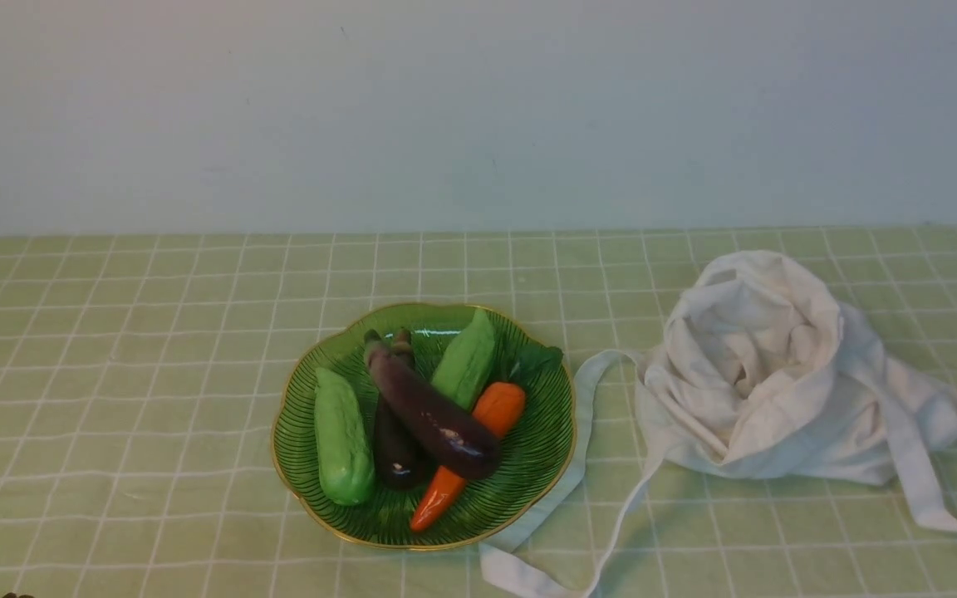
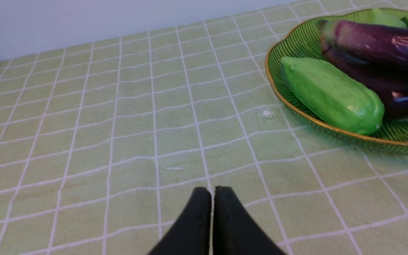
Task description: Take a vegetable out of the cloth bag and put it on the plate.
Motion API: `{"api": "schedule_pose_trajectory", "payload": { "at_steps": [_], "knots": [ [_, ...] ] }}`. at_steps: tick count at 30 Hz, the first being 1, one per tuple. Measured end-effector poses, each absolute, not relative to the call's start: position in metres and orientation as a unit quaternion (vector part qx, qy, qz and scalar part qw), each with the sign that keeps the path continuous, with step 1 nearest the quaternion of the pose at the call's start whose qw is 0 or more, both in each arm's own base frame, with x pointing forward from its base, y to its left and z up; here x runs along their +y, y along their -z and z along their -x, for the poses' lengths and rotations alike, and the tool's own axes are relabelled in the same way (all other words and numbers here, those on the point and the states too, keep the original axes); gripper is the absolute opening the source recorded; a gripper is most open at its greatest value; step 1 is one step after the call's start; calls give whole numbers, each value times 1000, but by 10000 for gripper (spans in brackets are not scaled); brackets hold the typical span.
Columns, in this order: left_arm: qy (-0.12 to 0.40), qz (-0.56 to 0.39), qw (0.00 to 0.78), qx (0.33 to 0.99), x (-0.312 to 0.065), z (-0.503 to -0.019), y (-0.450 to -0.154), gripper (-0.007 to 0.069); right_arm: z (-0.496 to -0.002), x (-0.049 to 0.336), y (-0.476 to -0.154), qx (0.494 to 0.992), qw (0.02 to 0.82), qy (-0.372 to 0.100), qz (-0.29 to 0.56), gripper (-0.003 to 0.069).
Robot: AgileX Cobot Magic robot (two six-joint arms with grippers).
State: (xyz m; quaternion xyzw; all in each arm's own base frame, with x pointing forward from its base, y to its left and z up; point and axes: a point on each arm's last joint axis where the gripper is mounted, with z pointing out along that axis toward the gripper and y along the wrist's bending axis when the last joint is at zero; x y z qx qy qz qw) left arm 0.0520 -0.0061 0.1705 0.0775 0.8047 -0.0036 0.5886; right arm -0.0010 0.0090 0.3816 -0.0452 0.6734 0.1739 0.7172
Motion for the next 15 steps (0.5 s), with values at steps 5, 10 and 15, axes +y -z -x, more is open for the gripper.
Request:
{"api": "schedule_pose_trajectory", "payload": {
  "at_steps": [5, 10, 15],
  "knots": [
    [4, -77, 589, 805, -6, -52, -171, -5, 1, 9, -382, 673, 717, -172, 45, -15],
    [4, -77, 589, 805, -6, -52, -171, -5, -2, 6, -378, 677, 722, -136, 54, -15],
    [4, -77, 589, 805, -6, -52, -171, -5, -15, 3, -360, 696, 711, -71, 70, -15]
  ]
}}
